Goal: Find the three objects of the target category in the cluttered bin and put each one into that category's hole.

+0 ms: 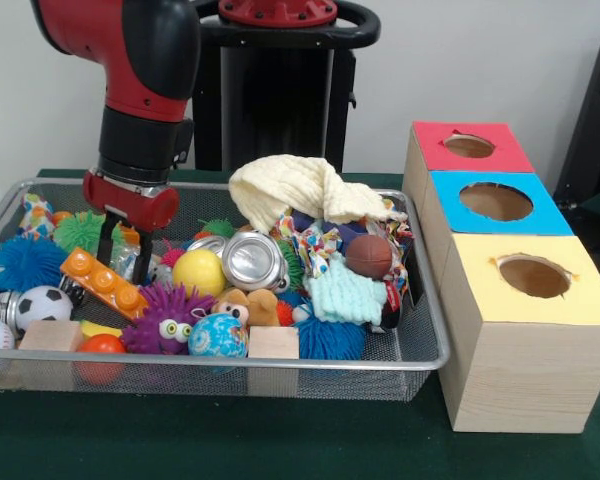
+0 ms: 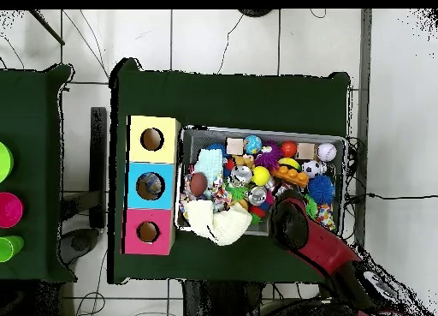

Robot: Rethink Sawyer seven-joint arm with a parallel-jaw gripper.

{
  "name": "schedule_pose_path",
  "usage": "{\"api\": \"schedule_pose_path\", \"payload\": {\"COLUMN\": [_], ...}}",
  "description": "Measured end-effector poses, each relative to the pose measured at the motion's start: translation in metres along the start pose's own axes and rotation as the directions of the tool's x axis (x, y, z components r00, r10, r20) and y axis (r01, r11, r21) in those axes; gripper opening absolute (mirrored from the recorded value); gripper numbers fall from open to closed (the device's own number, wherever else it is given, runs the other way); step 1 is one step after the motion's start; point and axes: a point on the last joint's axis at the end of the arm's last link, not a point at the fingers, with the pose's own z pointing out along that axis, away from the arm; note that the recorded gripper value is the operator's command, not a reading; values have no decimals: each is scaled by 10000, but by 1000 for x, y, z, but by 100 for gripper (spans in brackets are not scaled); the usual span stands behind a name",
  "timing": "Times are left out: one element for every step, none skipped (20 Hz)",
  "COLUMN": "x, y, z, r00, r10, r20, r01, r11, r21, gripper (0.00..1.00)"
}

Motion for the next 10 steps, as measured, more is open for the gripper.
{"api": "schedule_pose_path", "payload": {"x": [0, 0, 0, 1, 1, 1, 1, 0, 0, -1], "y": [0, 0, 1, 3, 3, 6, 8, 10, 11, 12], "z": [0, 0, 0, 0, -1, -1, -2, -3, -3, -4], "r00": [10000, 10000, 10000, 10000, 10000, 9999, 9999, 9998, 9998, 9997], "r10": [-2, -7, -23, -50, -59, -113, -142, -167, -191, -206], "r20": [2, 2, 3, 4, 4, 19, 31, 49, 68, 88], "r01": [2, 7, 23, 50, 59, 113, 142, 167, 192, 207], "r11": [10000, 10000, 10000, 10000, 10000, 9999, 9999, 9998, 9998, 9998], "r21": [1, -1, -7, -17, -21, -42, -53, -62, -71, -77], "gripper": [100, 100, 100, 100, 100, 100, 100, 100, 100, 100]}}
